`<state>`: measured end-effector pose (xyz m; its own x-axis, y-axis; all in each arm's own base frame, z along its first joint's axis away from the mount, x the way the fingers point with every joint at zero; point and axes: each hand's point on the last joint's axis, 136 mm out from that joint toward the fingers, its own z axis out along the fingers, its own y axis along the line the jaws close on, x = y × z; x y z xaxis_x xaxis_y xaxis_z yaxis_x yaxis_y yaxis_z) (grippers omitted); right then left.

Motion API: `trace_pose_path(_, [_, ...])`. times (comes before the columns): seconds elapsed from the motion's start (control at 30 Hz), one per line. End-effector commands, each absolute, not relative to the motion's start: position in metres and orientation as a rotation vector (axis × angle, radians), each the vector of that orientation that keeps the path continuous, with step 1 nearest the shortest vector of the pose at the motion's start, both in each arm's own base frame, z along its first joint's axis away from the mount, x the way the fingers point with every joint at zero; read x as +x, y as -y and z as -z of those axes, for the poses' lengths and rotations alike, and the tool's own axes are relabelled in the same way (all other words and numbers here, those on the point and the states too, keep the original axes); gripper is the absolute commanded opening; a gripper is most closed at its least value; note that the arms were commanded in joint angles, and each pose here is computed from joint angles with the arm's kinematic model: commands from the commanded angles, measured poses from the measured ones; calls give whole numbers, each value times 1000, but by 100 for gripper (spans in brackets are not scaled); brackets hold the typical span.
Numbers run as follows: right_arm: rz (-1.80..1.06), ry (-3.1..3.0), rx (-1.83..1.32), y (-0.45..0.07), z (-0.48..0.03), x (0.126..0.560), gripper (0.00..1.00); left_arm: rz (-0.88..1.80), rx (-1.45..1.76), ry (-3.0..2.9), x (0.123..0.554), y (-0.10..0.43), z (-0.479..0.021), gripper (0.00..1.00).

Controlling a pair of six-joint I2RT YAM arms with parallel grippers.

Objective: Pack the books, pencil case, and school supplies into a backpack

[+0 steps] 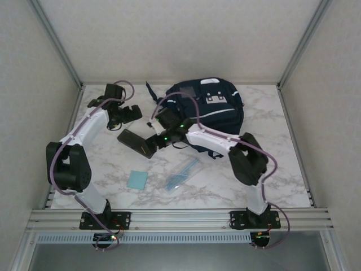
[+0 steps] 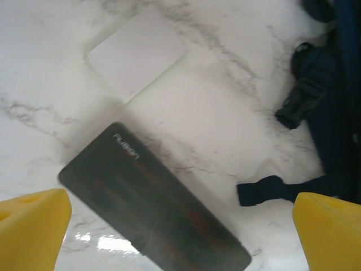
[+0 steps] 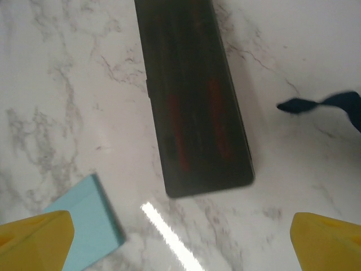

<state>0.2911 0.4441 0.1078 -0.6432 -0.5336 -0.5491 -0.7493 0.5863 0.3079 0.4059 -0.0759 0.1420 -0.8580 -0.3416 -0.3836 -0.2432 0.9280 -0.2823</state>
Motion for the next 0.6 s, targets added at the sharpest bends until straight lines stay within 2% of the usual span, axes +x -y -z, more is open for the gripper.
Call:
trace_pose_path(0.0, [-605, -2349, -1128, -463, -98, 307, 99, 330, -458, -2597, 410, 61, -157, 100])
trace_pose_path(0.27, [-464, -2296, -1181, -504, -68, 331, 99, 365, -612, -2513, 414, 26, -165, 100])
trace_pose_path(0.57, [-298, -2312, -1329, -520, -23, 326, 99, 417, -632, -2529, 416, 29, -156, 100])
